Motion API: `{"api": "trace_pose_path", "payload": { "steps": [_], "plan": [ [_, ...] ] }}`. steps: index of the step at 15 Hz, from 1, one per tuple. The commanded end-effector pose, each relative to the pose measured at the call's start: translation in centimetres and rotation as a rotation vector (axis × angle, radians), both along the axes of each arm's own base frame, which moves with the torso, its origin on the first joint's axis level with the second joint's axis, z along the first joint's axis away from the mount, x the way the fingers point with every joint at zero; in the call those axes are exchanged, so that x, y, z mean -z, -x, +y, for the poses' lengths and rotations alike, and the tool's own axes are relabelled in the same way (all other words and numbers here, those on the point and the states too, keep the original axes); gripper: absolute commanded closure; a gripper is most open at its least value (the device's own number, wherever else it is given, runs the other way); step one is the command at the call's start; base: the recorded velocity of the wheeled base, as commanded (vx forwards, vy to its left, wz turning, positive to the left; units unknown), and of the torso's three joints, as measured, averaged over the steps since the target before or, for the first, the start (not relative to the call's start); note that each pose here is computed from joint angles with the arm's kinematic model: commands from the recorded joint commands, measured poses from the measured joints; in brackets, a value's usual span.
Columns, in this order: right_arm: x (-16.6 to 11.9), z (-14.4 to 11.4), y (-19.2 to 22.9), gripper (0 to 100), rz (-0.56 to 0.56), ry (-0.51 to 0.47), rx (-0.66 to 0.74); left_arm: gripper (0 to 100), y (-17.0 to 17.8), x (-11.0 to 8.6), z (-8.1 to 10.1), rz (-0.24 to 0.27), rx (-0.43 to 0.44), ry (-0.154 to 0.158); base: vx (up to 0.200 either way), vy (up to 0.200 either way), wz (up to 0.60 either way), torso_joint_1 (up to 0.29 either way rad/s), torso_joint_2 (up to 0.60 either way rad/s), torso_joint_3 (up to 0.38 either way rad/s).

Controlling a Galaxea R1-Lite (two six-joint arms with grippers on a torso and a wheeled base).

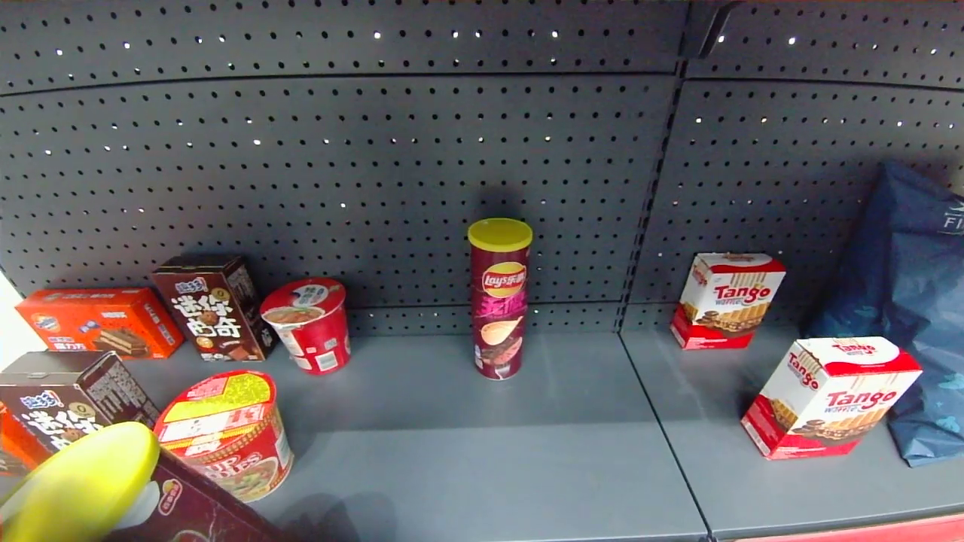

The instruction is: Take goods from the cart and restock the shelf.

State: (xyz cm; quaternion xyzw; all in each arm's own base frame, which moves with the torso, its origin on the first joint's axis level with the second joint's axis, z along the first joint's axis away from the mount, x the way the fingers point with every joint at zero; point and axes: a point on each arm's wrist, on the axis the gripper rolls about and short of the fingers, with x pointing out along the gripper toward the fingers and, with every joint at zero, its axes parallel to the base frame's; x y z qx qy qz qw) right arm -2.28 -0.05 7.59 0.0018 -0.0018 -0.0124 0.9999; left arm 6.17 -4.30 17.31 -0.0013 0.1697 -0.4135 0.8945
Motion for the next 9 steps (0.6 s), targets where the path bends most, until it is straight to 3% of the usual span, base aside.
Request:
{"api": "trace_pose_path", "payload": {
  "steps": [1,9],
  "plan": [
    [0.01,0.00,0.00,0,0.001,0.001,0.000,100,0.02,0.00,0.01,0.000,-0.001,0.001,0.000,0.000,0.00,0.000,0.00,0.000],
    [0.01,0.00,0.00,0,0.001,-0.001,0.000,100,0.06,-0.26,-0.05,-0.016,0.015,0.003,0.000,0.000,0.00,0.000,0.00,0.000]
  ]
}}
